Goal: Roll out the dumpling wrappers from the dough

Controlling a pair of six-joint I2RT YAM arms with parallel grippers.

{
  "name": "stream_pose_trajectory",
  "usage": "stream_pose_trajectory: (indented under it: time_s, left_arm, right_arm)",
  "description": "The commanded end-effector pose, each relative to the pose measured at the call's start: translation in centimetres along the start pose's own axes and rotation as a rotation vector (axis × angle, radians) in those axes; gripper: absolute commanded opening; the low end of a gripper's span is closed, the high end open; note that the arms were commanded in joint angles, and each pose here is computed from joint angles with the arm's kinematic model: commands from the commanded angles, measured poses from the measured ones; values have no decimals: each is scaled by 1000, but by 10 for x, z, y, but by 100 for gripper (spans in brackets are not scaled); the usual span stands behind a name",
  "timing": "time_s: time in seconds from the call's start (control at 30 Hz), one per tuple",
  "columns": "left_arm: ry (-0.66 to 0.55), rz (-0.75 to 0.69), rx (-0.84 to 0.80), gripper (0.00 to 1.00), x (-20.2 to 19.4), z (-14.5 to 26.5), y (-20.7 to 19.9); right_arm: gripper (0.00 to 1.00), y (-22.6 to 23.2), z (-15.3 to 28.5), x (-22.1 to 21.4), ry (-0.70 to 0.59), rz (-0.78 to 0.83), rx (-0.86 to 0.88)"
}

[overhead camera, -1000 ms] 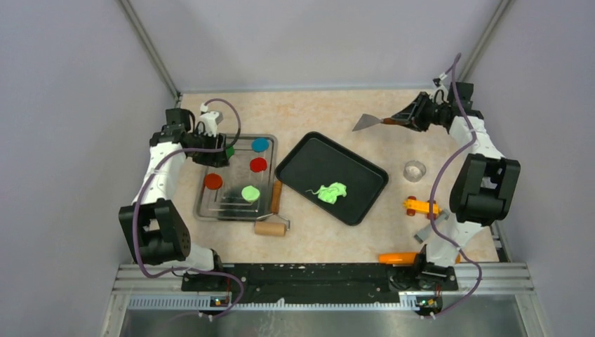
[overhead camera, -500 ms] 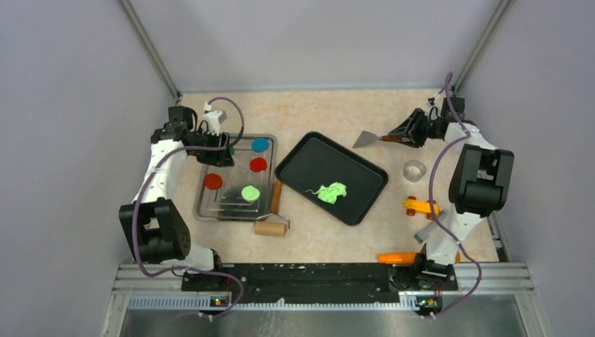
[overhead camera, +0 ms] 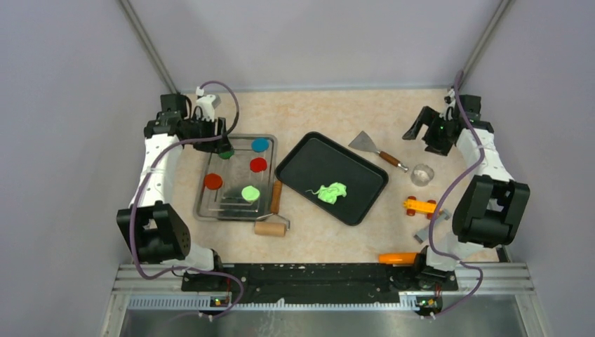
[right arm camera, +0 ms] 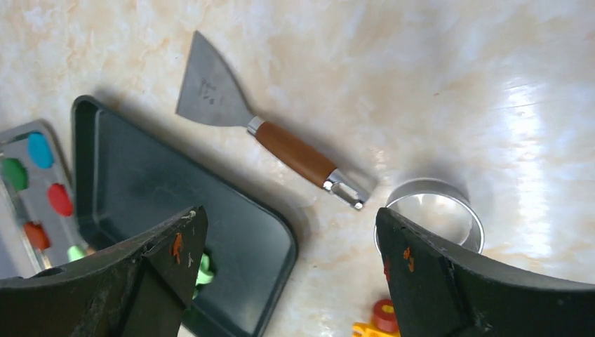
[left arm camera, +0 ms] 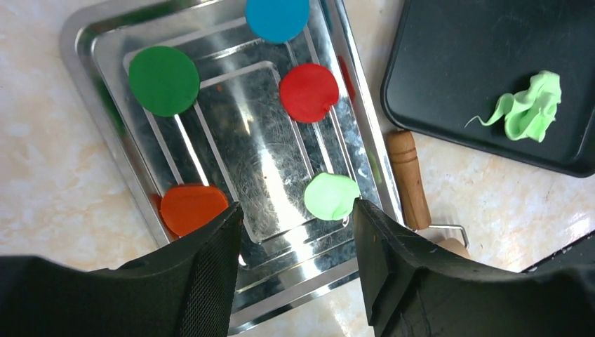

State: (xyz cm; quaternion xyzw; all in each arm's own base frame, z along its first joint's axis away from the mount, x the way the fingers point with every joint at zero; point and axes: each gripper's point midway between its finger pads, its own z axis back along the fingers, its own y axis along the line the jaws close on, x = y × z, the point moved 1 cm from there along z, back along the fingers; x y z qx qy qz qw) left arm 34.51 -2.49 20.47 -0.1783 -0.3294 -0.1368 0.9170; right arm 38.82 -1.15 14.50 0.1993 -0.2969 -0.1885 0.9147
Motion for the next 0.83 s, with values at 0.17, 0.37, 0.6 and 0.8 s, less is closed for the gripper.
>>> stream_pose_trajectory:
  time_s: [0.17,0.37,0.6,0.8]
  left_arm:
    - [-84,103,69,63,42,-4,15]
    - [-181,140,173,99,83,16,28]
    - [-408,70,258,99,158,79,22]
    - [-346,115,153,99,138,63,6]
  right_arm:
    - [94,-1,74,69,-250,190,-199]
    - [94,27,116,105,-419,187,-174]
    - [96,53,173,152,-566,246,-206]
    - [96,53,173,153,-581,216,-205]
